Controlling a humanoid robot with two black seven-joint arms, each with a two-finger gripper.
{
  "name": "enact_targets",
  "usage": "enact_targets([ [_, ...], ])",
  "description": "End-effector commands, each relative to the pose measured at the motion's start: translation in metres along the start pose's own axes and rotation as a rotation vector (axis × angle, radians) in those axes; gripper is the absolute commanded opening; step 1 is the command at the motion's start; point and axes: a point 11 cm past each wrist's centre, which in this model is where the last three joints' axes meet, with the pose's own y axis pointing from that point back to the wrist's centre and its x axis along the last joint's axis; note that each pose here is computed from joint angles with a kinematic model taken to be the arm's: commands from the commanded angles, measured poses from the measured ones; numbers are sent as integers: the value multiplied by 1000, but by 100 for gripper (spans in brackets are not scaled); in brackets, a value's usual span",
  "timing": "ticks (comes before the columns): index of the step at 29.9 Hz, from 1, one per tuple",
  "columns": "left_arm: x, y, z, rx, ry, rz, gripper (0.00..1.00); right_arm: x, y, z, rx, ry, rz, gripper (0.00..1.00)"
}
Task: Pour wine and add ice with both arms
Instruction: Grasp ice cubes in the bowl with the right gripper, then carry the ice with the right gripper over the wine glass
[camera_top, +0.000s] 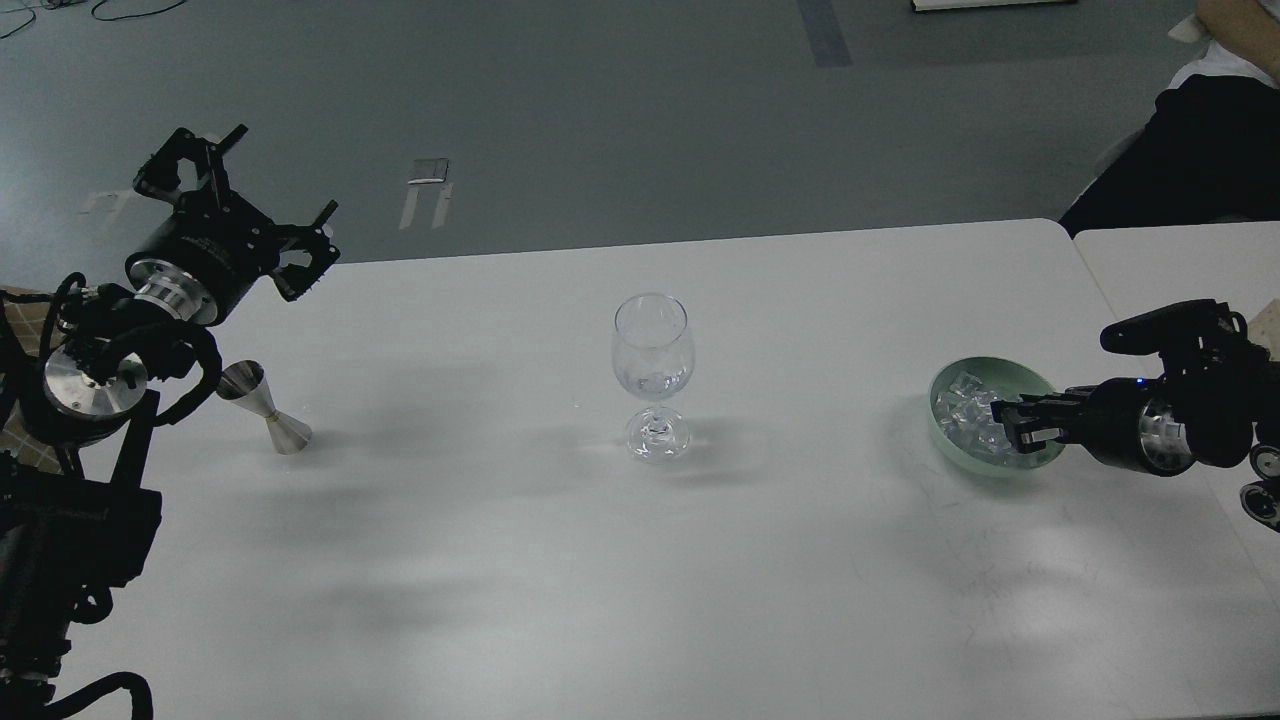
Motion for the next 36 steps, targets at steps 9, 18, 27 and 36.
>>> enact_targets([
  [9,-1,0,2,1,-7,-1,98,48,17,-3,19,-20,150,9],
  [18,-4,0,2,1,-5,-10,98,116,32,-42,139,-71,372,8],
  [27,-9,2,9,-12,-18,-24,98,132,20,-165,450,-62,433,8],
  [36,-6,3,14,-22,-17,-19,98,153,26,-219,570,-51,487,5],
])
